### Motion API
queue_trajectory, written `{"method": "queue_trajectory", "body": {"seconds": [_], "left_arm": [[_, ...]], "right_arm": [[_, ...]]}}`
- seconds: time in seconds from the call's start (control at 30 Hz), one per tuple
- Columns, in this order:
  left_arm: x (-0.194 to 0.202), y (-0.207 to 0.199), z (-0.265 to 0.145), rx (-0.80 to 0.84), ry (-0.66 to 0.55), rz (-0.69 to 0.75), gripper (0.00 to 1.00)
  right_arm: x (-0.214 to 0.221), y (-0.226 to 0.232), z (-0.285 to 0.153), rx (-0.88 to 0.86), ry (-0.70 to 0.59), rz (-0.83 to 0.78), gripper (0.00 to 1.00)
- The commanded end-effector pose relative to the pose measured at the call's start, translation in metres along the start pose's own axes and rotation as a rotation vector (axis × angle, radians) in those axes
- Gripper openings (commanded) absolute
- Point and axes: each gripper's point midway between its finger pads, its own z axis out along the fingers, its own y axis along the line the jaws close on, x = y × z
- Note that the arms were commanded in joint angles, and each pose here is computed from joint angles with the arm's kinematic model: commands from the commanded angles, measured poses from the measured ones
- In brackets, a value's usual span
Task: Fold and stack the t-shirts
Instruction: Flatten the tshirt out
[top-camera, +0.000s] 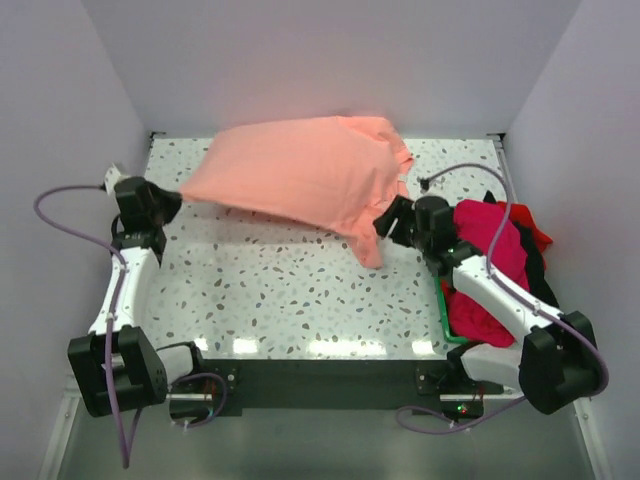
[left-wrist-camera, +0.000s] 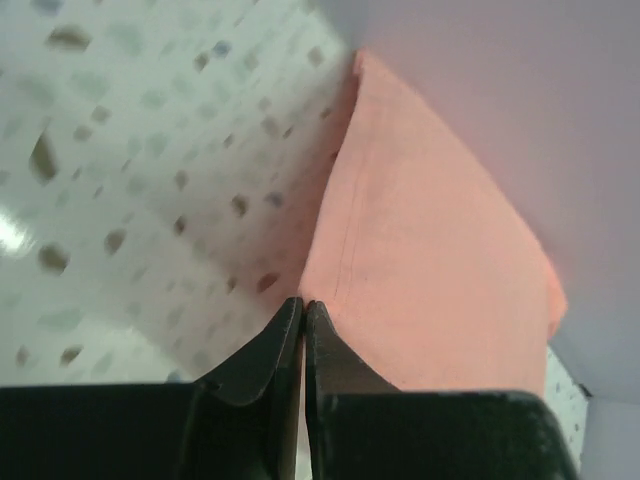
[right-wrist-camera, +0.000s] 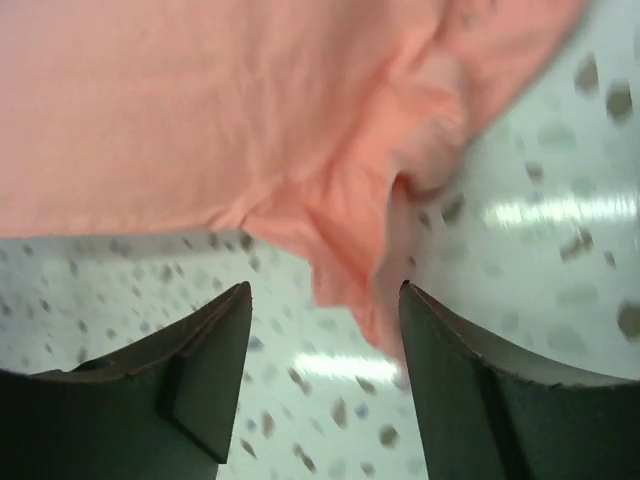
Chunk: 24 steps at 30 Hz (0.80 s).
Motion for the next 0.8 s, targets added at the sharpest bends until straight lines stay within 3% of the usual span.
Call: {"method": "queue_trajectory", "body": {"seconds": [0.0, 0.1, 0.2, 0.37, 0.53, 0.77], "left_arm": [[0.038, 0.068, -0.013, -0.168, 0.013, -0.052, 0.1], [0.072, 0.11, -0.027, -0.279, 0.065, -0.055, 0.36], [0.089, 0.131, -0.044, -0.325, 0.09, -0.047, 0.52], [0.101, 0.149, -0.06, -0.361, 0.103, -0.017, 0.57], [0.12, 0.179, -0.069, -0.463, 0.147, 0.012, 0.57], [0.13, 0.18, -0.048, -0.458, 0.171, -0.033, 0.58]], "right_arm": [[0.034, -0.008, -0.021, -0.052, 0.055, 0.111, 0.65], [0.058, -0.029, -0.041, -0.002, 0.11, 0.113, 0.76], [0.071, -0.054, -0.061, 0.089, 0.129, 0.091, 0.81], [0.065, -0.082, -0.077, 0.223, 0.089, 0.044, 0.81], [0.084, -0.09, -0.078, 0.246, 0.155, 0.048, 0.79], [0.09, -0.103, -0.074, 0.301, 0.16, 0.012, 0.79]]}}
